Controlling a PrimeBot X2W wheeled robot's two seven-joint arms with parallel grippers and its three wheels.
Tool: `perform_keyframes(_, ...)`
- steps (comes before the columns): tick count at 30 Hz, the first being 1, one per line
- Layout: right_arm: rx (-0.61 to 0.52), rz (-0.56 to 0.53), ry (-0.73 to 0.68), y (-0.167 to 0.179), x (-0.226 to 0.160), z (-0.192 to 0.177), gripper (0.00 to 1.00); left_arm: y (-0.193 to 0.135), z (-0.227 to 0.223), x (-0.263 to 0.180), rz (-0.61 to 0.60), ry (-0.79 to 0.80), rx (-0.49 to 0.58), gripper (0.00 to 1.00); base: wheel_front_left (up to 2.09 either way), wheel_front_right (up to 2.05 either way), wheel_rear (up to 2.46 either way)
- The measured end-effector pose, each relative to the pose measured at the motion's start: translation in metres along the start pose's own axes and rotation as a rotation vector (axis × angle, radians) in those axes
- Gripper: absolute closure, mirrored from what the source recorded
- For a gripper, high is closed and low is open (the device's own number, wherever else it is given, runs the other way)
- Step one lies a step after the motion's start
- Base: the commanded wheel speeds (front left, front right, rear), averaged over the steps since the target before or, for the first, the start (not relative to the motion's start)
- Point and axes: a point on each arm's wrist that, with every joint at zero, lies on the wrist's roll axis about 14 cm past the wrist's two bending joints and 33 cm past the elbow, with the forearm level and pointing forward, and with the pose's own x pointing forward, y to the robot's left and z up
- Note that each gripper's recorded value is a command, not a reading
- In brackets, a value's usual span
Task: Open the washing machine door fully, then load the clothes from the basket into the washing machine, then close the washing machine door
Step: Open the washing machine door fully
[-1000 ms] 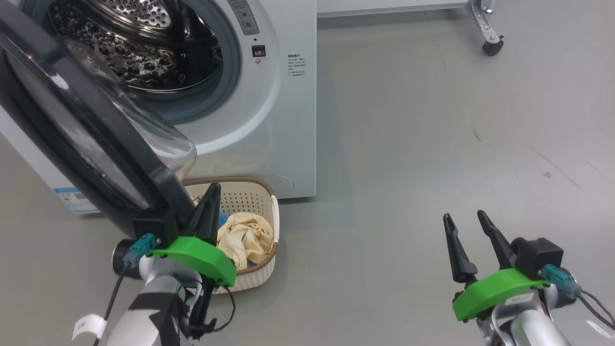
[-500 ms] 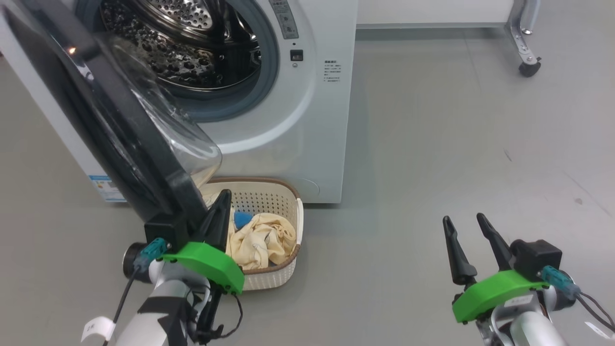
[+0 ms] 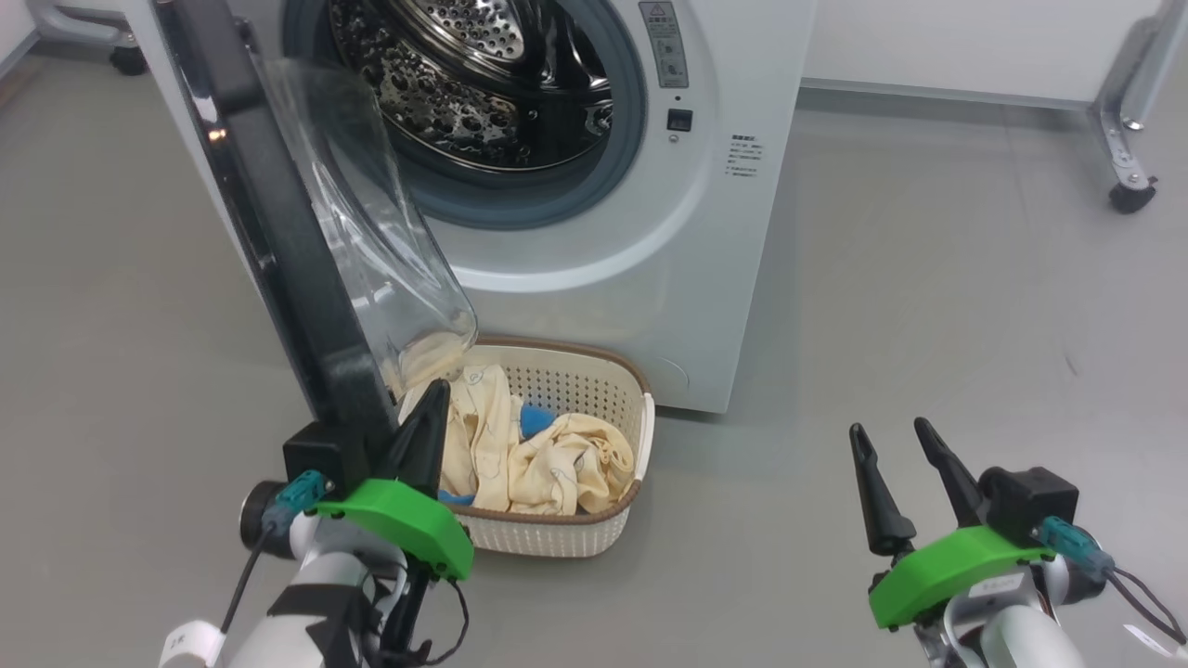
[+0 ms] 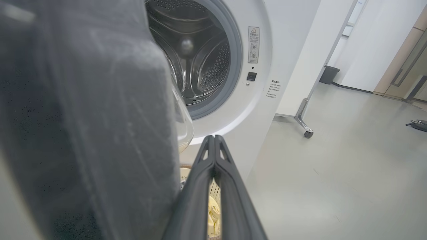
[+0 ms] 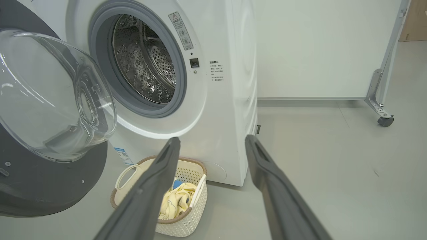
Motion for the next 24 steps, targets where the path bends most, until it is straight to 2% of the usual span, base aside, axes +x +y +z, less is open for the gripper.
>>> perform_keyframes(12,0.010,0.095,0.019,0.031,0.014,-0.006,0.00,0.039,0.008,-0.027,0.117,-0.021,0.002,1.00,0.00,0.00,0.00)
perform_keyframes(24,0.016,0.142,0.037,0.046,0.020,-0.011,0.00,0.073,0.015,-0.051,0.232,-0.048,-0.002,1.00,0.00,0.00,0.00)
